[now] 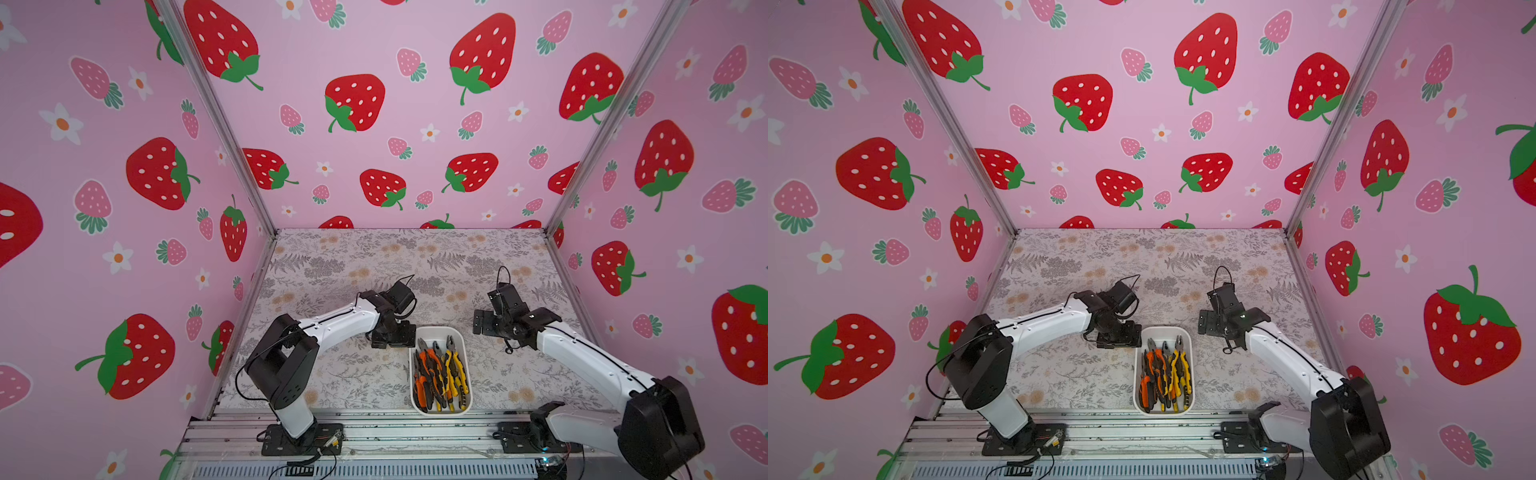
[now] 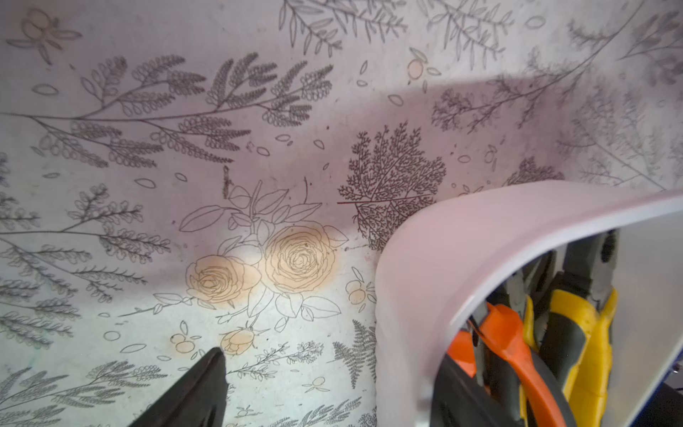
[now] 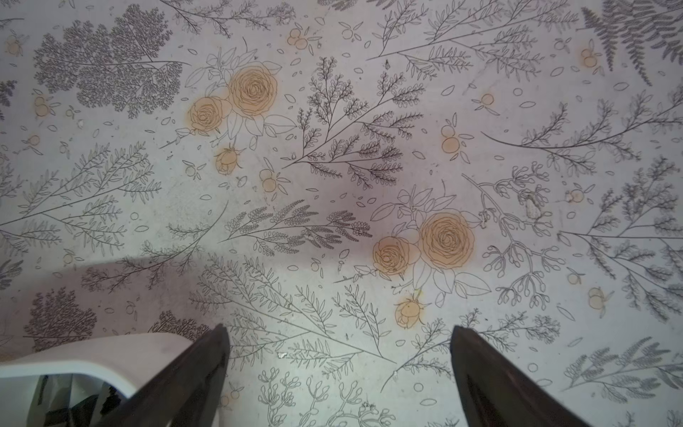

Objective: Take the pliers out of the storage box
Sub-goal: Move the storage box to the center of the board.

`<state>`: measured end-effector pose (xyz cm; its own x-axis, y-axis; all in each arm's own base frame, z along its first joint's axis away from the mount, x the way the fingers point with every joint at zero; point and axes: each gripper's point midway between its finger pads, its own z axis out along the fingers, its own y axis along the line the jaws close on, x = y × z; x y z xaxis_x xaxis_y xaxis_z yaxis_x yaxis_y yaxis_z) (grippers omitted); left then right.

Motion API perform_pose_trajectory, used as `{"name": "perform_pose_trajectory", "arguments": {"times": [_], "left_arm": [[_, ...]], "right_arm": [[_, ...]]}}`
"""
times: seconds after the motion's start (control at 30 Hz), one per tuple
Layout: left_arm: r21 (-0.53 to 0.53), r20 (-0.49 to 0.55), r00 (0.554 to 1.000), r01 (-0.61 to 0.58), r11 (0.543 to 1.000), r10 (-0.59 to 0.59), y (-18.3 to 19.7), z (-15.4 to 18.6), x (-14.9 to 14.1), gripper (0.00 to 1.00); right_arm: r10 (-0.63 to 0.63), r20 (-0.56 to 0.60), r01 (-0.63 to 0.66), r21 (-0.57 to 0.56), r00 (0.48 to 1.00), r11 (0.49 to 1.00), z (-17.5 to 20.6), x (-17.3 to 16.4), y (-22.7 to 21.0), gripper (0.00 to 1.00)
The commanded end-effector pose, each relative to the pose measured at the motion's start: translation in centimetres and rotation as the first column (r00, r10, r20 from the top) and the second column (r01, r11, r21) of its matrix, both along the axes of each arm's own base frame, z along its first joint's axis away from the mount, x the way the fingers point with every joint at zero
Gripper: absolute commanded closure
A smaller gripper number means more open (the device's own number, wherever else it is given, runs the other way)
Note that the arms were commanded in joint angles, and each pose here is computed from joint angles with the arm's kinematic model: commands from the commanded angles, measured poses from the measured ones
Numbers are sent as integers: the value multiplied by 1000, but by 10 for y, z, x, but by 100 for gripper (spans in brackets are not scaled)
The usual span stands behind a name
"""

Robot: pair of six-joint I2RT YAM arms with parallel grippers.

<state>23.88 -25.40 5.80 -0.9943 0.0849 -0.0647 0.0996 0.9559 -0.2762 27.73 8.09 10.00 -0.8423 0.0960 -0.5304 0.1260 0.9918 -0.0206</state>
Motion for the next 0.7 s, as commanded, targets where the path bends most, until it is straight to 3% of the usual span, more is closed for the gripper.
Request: {"name": "perform_pose_trajectory", "arguments": {"times": [0.0,0.17,0.53,0.67], "left_arm": [[28,-3,1000,5,1000,-5,1,6,0,25],[23,9,1000,9,1000,-9,-1,7,4,47],[37,-23,999,29,999,-28,-8,2,5,57],[135,-18,1000,13,991,-11,4,-2,4,62]], "right_arm": [[11,13,-11,8,1000,1000,1,-2,1,1],[14,3,-14,9,1000,1000,-3,-3,2,1],[14,-5,-14,5,1000,1000,-5,-3,2,1],[13,-6,-13,6,1000,1000,-6,-3,2,1]]}}
